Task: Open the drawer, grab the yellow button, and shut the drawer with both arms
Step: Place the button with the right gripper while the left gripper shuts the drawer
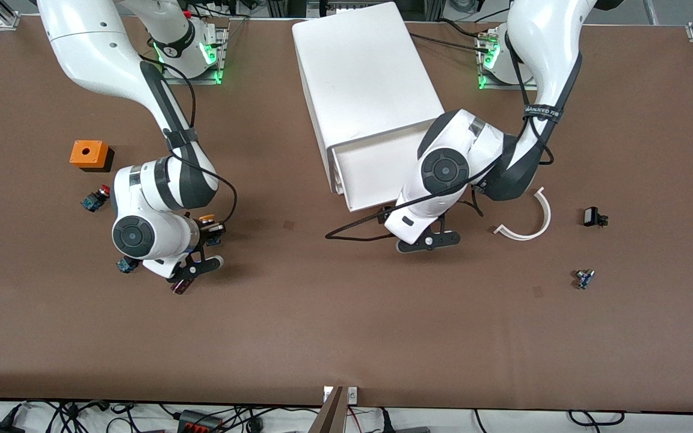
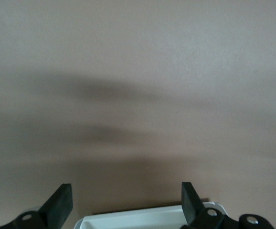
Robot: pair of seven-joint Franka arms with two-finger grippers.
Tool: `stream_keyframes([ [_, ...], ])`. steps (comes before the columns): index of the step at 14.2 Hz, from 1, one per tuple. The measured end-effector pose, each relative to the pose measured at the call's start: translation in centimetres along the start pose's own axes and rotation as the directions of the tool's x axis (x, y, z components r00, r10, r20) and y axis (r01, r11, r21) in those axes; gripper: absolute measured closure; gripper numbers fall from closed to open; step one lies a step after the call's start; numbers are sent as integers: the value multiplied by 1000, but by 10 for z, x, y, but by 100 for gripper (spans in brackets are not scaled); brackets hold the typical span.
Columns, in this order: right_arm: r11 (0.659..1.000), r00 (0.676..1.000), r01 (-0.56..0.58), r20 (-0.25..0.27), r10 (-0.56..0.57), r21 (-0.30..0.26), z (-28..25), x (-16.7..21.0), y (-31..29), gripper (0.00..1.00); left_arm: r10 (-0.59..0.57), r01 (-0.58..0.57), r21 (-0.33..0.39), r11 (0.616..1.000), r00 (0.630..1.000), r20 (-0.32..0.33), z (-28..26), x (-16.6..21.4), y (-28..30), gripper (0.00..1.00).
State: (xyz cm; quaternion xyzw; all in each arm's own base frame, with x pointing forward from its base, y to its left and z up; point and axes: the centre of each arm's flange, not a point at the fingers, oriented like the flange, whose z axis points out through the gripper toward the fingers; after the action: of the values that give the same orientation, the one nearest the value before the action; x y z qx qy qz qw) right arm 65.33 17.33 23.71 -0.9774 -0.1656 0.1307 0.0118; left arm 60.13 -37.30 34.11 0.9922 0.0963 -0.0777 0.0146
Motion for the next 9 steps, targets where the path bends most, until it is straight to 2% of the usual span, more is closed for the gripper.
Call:
stream_keyframes([
  [2,999,999,32,-19,-33,-3,13,-1,1,61,-9,10,-18,1000,998,55,6,-10,5,0],
  [5,999,997,46,-60,-47,-13,34,-3,3,61,-7,8,-7,1000,995,96,6,-20,6,0],
  [8,999,997,44,-68,-45,-14,42,-5,5,61,18,-19,3,1000,991,132,11,-43,18,0],
  [9,999,997,40,-73,-41,-14,39,-5,6,56,25,-27,10,1000,989,144,14,-52,21,0],
])
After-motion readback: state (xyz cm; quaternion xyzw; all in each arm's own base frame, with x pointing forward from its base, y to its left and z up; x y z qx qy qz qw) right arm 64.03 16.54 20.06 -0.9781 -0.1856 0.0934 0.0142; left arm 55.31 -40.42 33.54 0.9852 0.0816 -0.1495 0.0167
